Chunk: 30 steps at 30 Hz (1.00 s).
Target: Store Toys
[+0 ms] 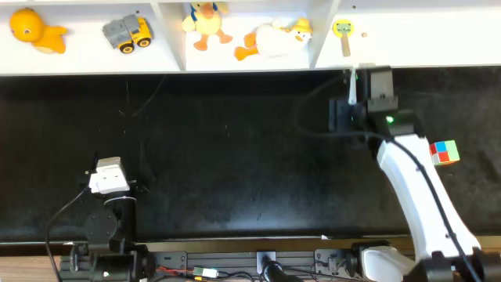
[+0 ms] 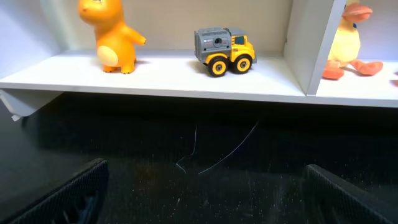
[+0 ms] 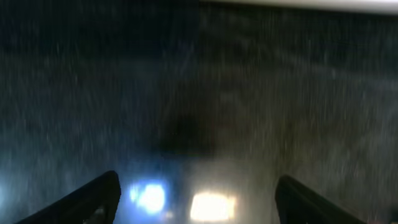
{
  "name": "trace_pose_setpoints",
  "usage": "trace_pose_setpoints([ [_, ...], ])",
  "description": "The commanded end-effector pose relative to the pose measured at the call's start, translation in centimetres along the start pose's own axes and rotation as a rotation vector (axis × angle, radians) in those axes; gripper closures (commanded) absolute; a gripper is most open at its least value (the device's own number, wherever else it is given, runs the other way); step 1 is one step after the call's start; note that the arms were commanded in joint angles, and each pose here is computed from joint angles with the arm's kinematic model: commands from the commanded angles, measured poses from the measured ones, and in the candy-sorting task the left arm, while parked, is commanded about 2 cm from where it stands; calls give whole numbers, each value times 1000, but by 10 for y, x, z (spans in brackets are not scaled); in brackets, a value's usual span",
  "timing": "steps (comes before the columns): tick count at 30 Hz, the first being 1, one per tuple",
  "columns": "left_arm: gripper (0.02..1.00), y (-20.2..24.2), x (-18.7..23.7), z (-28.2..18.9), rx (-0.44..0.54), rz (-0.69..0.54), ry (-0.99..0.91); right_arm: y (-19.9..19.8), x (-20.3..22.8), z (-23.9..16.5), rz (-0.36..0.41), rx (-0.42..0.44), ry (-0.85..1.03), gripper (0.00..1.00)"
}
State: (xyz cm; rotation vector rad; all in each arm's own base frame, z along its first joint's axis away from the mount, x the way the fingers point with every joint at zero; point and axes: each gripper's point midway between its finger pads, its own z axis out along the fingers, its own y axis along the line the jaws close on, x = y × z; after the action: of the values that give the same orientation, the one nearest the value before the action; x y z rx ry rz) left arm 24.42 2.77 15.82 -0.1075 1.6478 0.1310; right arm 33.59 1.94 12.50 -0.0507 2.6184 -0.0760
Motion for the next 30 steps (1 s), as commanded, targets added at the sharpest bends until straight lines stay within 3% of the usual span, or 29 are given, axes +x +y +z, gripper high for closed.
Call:
trace_pose_setpoints([
  [1,20,0,-1,0,-3,18,-11,-8,16,-14,77,15,-2,143],
  [7,20,0,0,0,-3,18,-10,-22,40,-23,202,41,46,7],
  [18,20,0,-1,0,-3,18,-11,-53,69,-30,325,102,141,3],
  [30,20,0,-1,0,-3,18,-11,-58,80,-32,302,116,189,5],
])
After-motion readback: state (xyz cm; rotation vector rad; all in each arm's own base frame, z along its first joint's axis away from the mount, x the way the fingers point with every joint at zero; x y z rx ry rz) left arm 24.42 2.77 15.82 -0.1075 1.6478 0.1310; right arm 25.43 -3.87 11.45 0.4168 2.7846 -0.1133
